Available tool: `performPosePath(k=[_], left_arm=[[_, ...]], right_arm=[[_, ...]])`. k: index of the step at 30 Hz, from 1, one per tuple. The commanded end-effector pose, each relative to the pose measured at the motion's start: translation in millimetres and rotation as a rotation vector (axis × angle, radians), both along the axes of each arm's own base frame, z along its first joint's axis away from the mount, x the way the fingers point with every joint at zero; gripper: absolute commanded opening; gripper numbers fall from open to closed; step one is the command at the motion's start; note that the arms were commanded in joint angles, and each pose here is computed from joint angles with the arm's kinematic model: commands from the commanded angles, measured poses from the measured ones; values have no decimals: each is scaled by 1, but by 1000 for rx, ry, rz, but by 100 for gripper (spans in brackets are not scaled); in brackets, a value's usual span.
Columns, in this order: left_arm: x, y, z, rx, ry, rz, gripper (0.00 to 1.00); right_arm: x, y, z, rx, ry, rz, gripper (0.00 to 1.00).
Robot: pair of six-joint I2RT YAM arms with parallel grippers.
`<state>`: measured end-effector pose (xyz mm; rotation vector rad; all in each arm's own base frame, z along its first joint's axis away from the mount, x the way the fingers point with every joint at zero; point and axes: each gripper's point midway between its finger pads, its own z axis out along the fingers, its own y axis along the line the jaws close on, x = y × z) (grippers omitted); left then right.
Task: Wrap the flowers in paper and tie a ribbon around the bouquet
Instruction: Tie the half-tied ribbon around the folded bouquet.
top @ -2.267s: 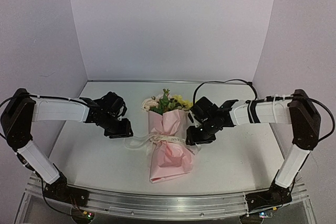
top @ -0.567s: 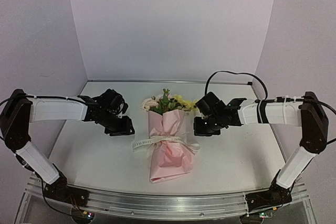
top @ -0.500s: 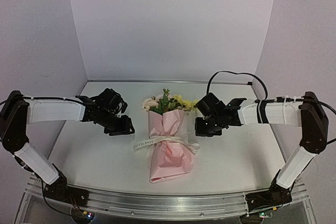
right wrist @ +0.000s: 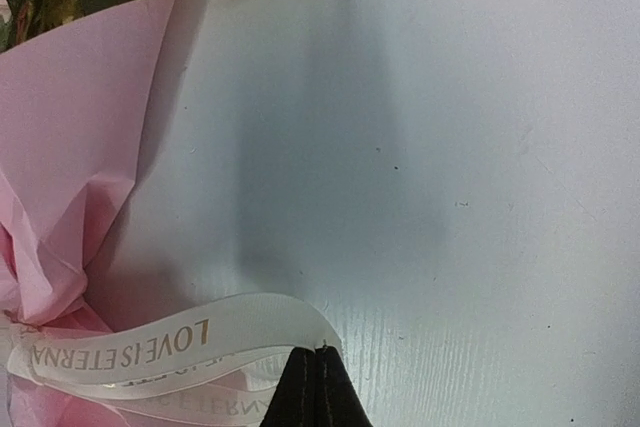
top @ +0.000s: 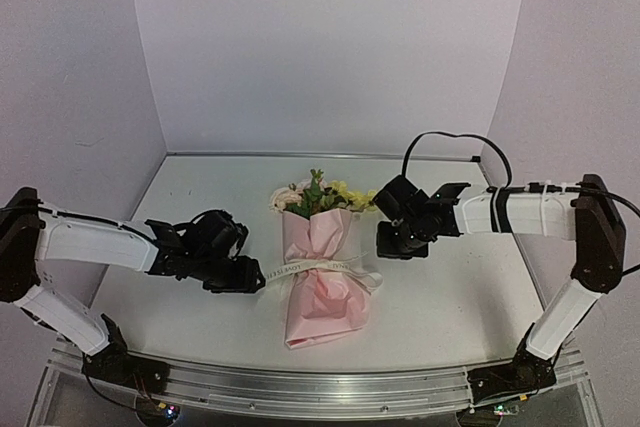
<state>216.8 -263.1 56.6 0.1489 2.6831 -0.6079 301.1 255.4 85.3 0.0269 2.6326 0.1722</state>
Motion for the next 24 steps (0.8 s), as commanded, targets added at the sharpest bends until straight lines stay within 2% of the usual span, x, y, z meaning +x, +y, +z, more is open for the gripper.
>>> performPosePath(k=[1,8,14,20,24], left_arm=[[25,-17,3,-19,-124,105,62],[35,-15,-21,66,-144,188,64],[48,-32,-19,29,-202,198,65],[46,-41,-5,2,-287,193,66],[44,-43,-6,15,-289,184,66]], right_arm=[[8,2,14,14,-23,-20,0],[9,2,15,13,-22,-36,0],[12,-6,19,-3,-48,-80,0],[15,-10,28,-3,-74,-104,0],[16,-8,32,5,-75,-96,0]])
